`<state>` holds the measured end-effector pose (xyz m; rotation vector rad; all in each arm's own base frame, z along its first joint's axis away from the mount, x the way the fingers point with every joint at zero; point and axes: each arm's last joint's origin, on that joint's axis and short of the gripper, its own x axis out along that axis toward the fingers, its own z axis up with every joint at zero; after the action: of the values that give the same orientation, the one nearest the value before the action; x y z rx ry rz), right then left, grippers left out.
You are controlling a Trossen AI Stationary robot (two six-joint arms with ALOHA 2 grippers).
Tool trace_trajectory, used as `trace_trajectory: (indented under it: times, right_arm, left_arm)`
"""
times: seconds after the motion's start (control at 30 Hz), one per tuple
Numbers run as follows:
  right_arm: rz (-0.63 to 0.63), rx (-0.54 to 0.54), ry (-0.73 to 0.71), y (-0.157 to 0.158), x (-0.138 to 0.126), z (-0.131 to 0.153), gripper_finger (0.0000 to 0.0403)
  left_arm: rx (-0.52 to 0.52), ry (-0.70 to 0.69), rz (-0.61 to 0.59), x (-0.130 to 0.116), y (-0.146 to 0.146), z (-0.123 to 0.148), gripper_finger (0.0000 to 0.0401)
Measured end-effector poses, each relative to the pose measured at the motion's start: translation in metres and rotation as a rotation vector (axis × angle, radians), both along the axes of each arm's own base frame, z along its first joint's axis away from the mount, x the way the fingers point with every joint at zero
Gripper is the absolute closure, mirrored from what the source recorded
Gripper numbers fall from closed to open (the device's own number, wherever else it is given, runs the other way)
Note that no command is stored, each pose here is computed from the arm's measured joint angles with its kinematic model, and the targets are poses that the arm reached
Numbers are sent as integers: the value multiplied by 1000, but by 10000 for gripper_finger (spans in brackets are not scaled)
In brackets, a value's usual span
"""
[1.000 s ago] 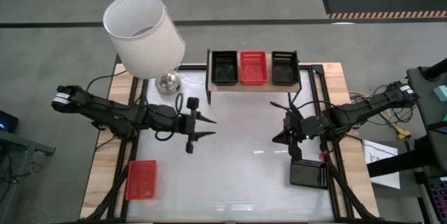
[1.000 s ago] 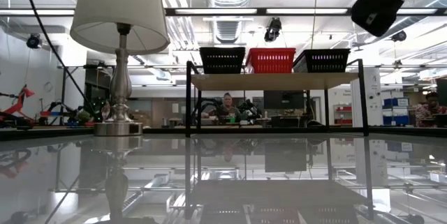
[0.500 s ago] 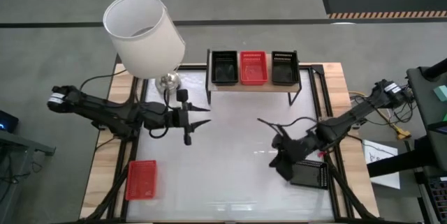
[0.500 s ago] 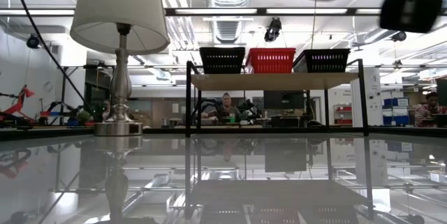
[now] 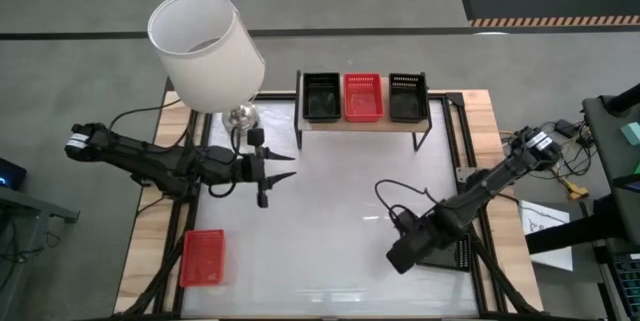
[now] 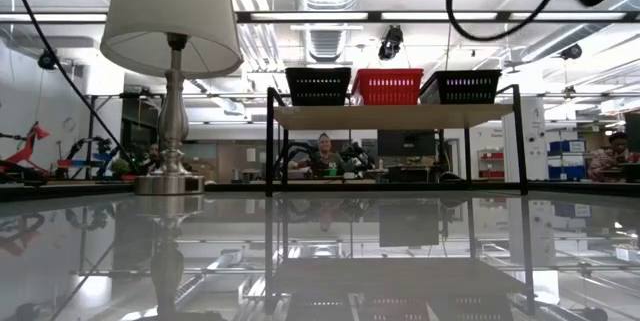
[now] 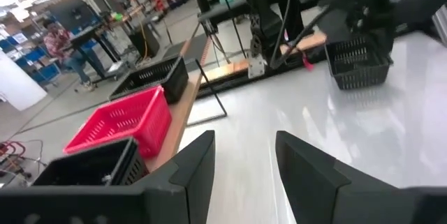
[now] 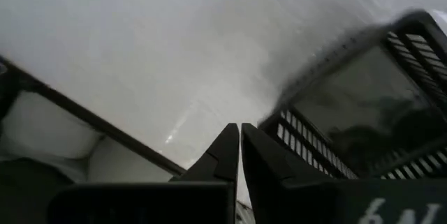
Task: Stack baskets on shelf by color
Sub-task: Stack the black bin on top of the other black bin on the shelf
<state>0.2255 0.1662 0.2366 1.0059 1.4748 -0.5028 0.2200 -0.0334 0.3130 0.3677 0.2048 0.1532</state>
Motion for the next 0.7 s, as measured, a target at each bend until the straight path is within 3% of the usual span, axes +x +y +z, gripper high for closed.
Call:
trace_trajectory:
  times: [0.2,0.7]
  right_arm:
    - [-53,-37,89,13,8,2,361]
    - [-158,-111,173,34,11,-25,196]
  left_arm:
    - [7,29,0,-1,0,-2,265]
    - [17,34,-1,-4,1,-2,265]
